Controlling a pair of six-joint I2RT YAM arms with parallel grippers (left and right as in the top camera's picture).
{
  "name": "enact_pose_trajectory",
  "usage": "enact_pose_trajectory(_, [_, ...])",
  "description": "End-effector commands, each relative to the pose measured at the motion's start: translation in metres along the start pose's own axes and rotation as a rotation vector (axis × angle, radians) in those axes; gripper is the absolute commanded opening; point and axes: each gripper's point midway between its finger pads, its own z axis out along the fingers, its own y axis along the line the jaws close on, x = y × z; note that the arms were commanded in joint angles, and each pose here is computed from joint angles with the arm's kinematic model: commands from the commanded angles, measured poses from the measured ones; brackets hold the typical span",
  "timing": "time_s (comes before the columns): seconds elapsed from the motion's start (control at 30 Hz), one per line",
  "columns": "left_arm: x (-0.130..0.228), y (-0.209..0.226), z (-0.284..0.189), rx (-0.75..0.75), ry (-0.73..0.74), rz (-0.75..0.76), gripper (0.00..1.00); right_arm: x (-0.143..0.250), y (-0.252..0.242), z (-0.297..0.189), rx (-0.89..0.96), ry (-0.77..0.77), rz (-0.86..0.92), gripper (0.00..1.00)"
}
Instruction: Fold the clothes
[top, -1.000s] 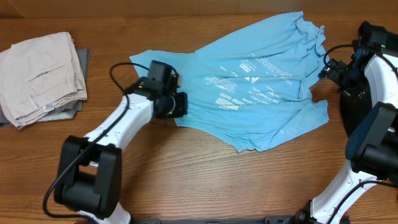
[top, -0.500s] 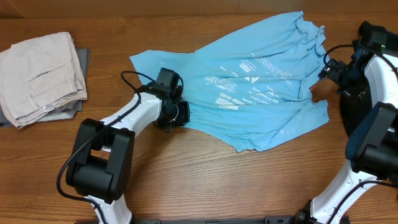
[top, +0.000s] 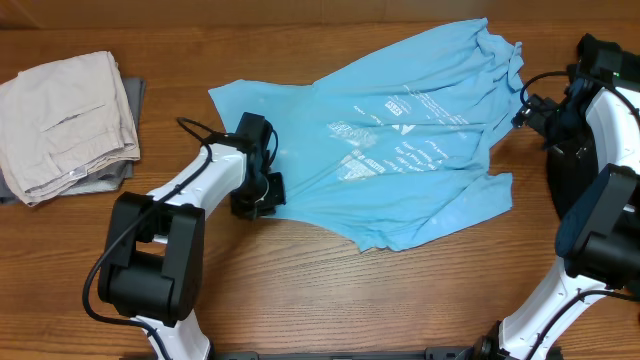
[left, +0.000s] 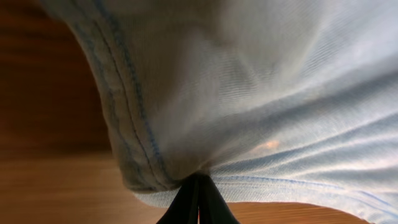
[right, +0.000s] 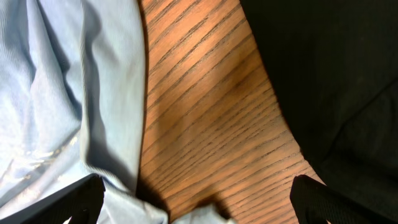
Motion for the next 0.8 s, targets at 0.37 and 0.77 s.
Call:
enact_pose_trajectory(0.37, [0.013, 0.067, -0.007, -0.151, 0.081, -0.147, 0.09, -0.005, 0.003, -0.008, -0.007, -0.025, -0.006, 1.0])
enact_pose_trajectory(0.77, [-0.064, 0.025, -0.134, -0.024, -0.323, -0.072, 0.04, -0.005, 0.003, -0.008, -0.007, -0.025, -0.006, 1.0])
